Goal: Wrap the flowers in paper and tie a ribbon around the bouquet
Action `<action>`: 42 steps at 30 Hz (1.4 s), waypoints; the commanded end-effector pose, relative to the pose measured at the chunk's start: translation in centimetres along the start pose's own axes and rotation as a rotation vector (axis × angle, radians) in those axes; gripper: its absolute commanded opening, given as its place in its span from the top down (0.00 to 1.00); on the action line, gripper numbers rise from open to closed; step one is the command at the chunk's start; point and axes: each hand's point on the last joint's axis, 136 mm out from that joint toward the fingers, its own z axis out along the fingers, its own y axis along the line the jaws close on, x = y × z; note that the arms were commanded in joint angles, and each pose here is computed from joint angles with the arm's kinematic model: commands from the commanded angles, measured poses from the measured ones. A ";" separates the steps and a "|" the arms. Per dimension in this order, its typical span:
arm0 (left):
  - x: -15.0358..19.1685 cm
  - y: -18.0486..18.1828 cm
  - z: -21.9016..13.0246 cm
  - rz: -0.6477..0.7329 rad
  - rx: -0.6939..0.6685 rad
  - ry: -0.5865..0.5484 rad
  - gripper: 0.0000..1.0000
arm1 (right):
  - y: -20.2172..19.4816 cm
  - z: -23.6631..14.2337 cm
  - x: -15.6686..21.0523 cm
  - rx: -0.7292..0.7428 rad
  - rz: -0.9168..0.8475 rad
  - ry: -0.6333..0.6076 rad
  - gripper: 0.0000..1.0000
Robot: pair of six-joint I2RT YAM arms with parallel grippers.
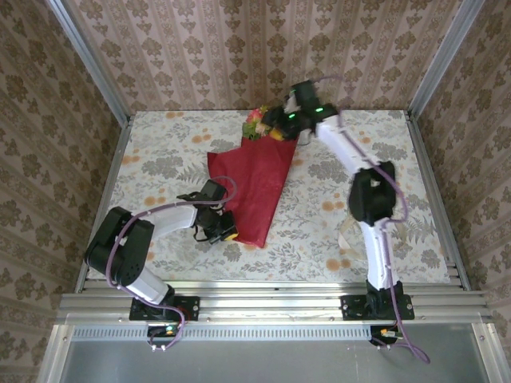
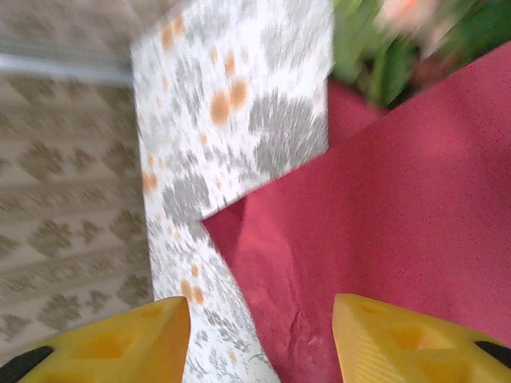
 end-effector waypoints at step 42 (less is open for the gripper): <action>2.2 5.6 2.6 -0.091 -0.137 0.090 1.00 | -12.4 3.9 29.7 -0.002 0.049 0.254 0.98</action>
